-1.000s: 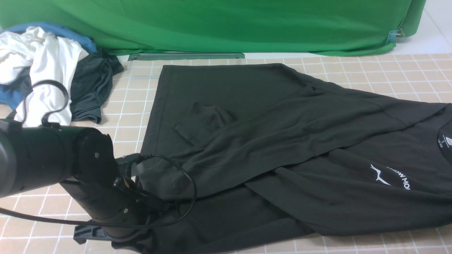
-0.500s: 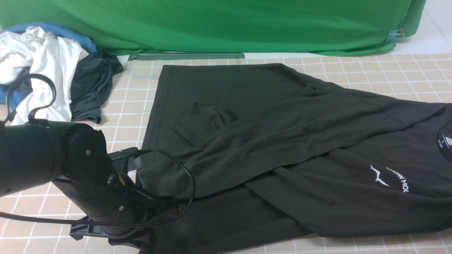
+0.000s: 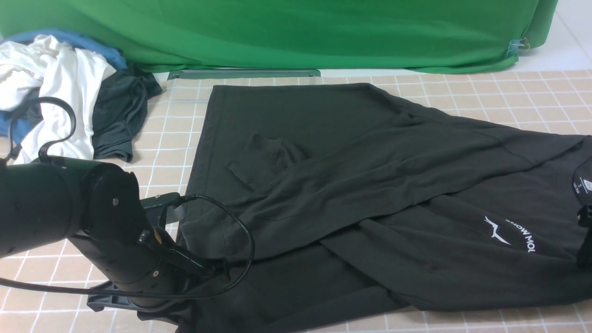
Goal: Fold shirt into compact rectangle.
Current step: 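Grasp the near edge of the shirt at its hem and shoulder corners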
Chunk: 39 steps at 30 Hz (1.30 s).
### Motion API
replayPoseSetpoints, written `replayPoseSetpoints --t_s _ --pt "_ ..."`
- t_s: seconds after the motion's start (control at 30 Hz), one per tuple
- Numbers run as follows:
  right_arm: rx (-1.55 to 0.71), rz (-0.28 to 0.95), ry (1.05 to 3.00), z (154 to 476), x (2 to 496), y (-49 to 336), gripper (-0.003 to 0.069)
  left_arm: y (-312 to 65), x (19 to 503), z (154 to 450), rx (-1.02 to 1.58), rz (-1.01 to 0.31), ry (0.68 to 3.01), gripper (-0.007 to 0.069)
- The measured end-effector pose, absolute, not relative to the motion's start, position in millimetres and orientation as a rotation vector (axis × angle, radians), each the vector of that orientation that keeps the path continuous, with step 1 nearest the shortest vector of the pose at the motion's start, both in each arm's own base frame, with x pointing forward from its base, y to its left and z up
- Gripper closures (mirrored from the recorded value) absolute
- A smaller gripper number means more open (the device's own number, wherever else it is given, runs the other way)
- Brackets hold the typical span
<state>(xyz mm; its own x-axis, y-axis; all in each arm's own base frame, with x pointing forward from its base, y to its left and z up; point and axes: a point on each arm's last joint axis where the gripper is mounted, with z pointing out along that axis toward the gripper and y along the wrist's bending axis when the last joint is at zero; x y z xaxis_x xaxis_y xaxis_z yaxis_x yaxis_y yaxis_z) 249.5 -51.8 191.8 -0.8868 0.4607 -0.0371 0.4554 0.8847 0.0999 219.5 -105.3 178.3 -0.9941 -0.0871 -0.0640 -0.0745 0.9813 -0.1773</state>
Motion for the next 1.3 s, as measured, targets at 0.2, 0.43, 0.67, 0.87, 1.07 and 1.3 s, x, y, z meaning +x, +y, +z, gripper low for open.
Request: replayPoseSetpoints --t_s 0.2,0.43,0.67,0.87,1.07,1.3 --pt "0.776 0.071 3.040 188.7 242.1 -54.0 0.0102 -105.3 219.6 178.3 -0.124 -0.268 3.055 0.0606" --pt "0.822 0.055 2.971 170.9 235.7 -53.6 0.0102 -105.2 219.6 178.3 -0.123 -0.268 3.054 0.0606" --pt "0.812 0.057 2.883 168.6 241.4 -55.1 0.0230 -104.1 218.6 178.3 -0.109 -0.249 3.064 0.0606" --pt "0.768 0.054 2.827 169.6 247.1 -56.6 0.0528 -102.7 218.4 178.1 -0.086 -0.224 3.068 0.0606" --pt "0.674 0.009 2.927 171.1 238.6 -56.7 0.0620 -100.8 215.7 183.6 -0.070 -0.215 3.062 0.0606" --pt "0.616 -0.174 3.043 184.2 201.1 -58.7 0.0620 -95.6 207.0 201.5 -0.039 -0.208 3.026 0.0606"
